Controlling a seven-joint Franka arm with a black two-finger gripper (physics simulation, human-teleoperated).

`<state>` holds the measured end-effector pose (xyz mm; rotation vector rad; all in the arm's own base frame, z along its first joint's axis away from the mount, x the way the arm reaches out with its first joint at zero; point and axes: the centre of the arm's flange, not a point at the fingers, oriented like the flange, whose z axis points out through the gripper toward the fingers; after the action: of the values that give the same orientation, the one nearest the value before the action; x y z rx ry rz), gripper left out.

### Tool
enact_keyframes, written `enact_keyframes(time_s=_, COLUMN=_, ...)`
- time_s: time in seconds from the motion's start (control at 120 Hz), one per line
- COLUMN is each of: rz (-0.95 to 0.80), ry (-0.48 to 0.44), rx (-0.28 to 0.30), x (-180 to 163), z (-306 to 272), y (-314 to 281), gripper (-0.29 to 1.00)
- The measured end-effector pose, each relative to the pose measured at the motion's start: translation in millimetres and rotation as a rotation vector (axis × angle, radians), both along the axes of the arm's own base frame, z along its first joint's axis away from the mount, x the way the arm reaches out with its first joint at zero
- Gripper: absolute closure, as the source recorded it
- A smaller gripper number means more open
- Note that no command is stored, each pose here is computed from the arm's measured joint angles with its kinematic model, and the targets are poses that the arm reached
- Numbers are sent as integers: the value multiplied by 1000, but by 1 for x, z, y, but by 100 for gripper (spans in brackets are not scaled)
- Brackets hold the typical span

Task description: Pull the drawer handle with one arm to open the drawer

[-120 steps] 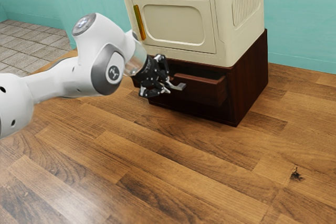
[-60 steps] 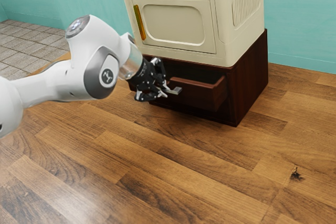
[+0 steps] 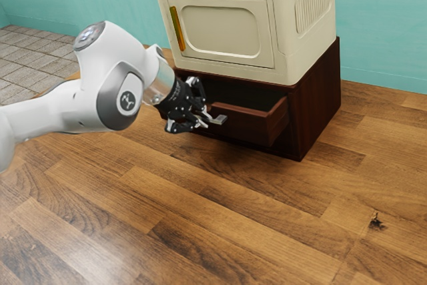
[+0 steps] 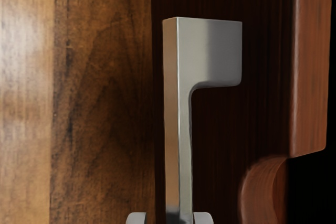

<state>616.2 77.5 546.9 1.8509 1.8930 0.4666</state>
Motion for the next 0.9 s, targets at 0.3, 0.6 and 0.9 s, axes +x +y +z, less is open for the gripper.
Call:
enact_keyframes(time_s=0.3, rz=4, ry=5, rx=-6, x=-11, z=0, y=-1, gripper=67)
enact_keyframes(time_s=0.6, rz=7, ry=3, rx=-9, x=-20, z=4, y=-1, gripper=67)
enact_keyframes(time_s=0.9, rz=9, ry=6, rx=-13, x=-28, z=4, y=-1, gripper=67)
